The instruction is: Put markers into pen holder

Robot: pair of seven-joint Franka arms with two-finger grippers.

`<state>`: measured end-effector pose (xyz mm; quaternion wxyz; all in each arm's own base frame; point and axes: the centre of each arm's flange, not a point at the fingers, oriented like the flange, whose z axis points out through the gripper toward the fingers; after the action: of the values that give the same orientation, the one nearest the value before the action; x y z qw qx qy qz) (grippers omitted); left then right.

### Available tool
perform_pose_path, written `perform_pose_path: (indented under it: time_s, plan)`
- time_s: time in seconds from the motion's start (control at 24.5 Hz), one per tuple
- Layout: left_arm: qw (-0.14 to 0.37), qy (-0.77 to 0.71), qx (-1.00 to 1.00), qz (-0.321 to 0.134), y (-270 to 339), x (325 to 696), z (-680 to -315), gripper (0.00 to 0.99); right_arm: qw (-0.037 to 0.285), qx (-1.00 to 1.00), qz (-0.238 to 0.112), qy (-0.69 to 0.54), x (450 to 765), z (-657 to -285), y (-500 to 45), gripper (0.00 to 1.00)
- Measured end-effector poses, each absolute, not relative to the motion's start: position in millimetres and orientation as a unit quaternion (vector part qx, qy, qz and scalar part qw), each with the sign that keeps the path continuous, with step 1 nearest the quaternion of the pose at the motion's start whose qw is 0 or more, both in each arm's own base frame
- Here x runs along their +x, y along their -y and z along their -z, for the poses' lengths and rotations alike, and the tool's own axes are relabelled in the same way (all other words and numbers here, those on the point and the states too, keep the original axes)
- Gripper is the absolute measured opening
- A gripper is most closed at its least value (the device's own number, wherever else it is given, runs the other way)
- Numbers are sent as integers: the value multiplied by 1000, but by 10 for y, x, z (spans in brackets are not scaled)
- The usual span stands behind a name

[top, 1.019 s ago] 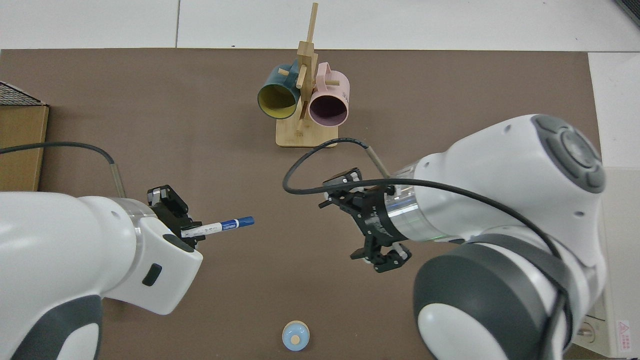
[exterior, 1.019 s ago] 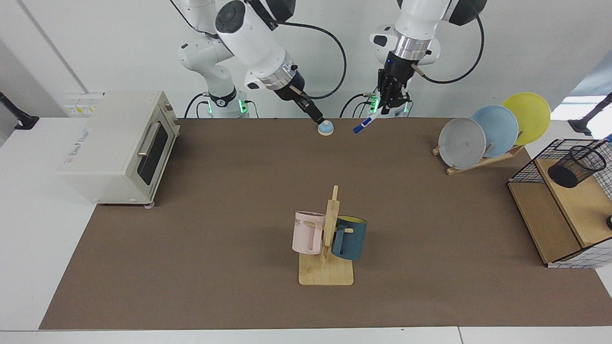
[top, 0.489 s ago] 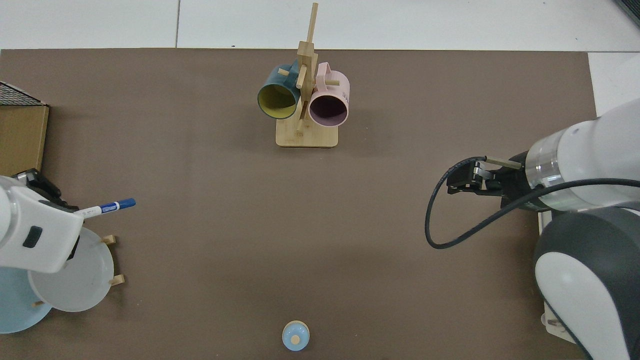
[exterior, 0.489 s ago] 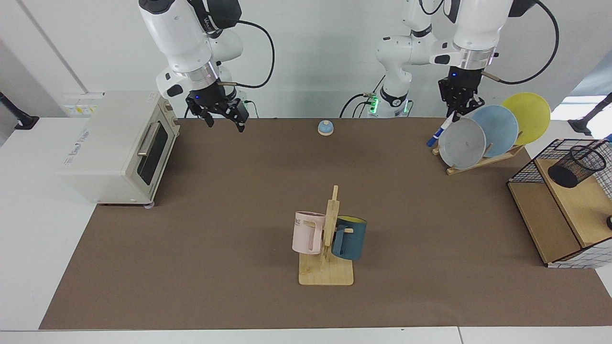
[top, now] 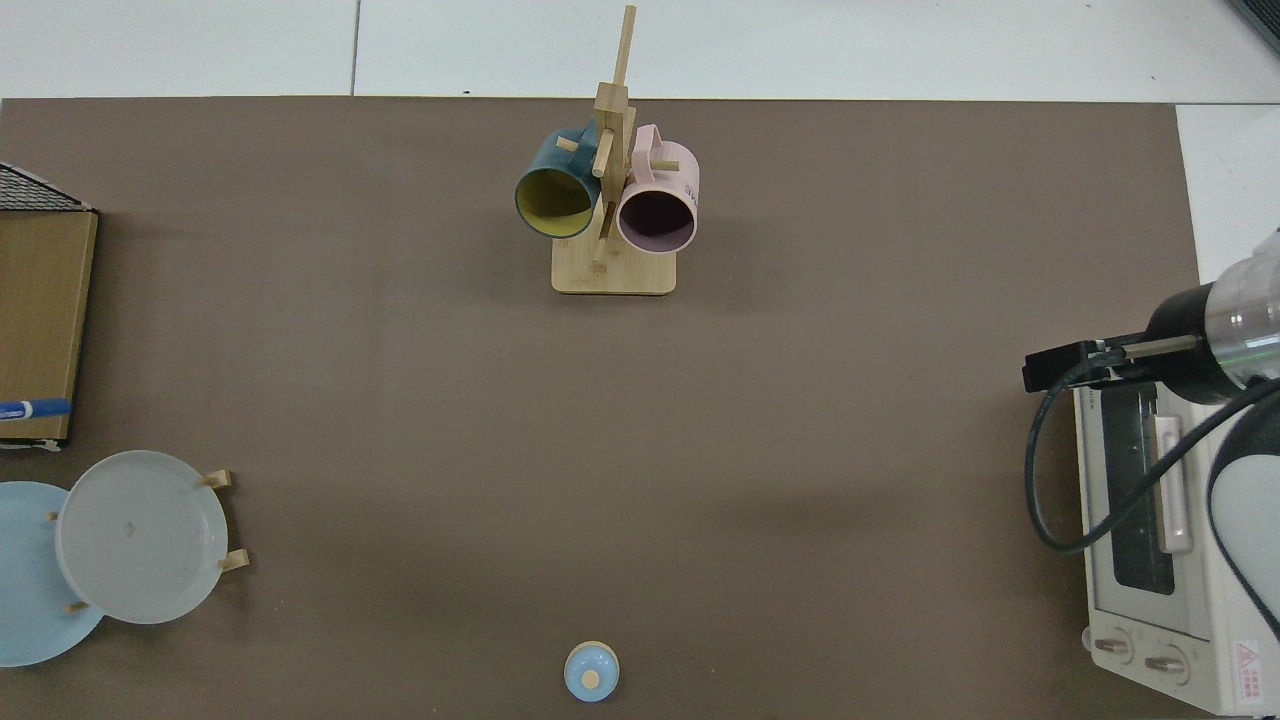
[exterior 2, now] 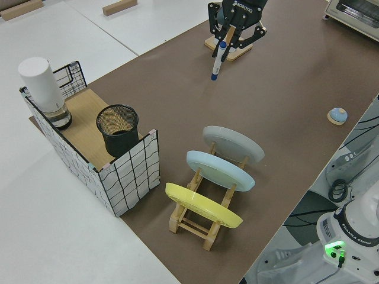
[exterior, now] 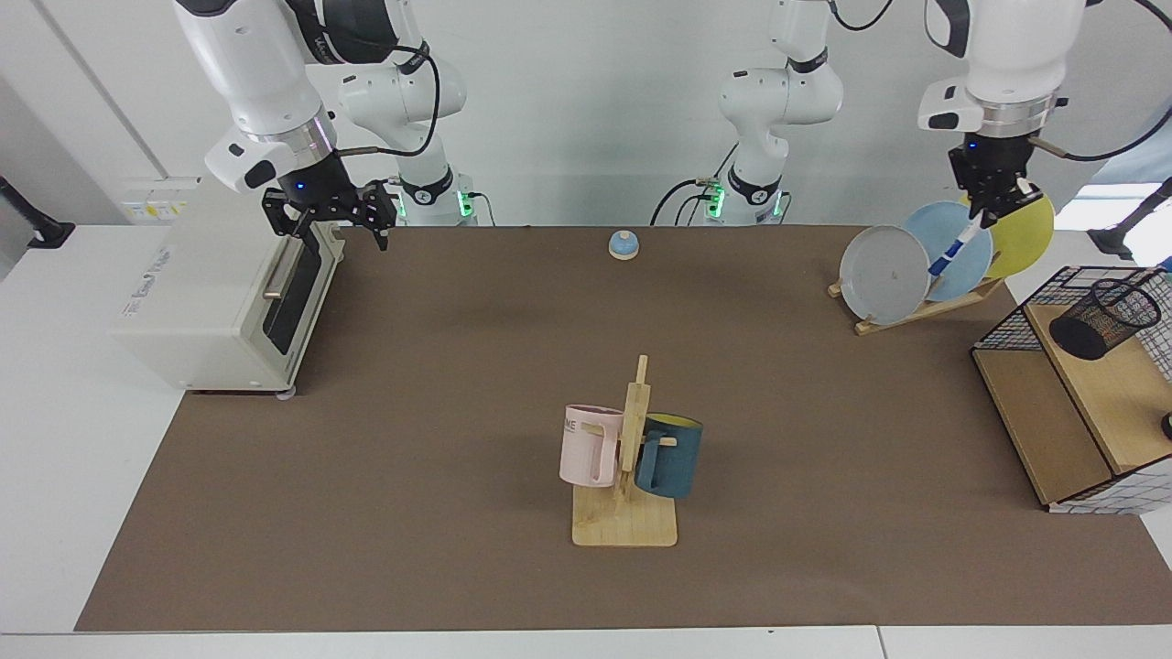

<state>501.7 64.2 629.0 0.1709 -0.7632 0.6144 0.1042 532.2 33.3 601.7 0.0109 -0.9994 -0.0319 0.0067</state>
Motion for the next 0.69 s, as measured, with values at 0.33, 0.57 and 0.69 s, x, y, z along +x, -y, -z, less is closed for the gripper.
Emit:
perform_pose_path:
  time_s: [0.33, 0.57, 0.69]
  plan:
    - [209, -630, -732, -155, -1444, 5197, -6530, 167, 12, -999, -9, 37, 5252, -6089, -347, 1000]
    - [260, -623, -715, -182, -1526, 5347, -6646, 167, 12, -999, -9, 33, 5254, -6088, -306, 1000]
    - [273, -619, -710, -195, -1587, 5426, -6630, 167, 12, -1000, -9, 27, 5257, -6088, -250, 1000]
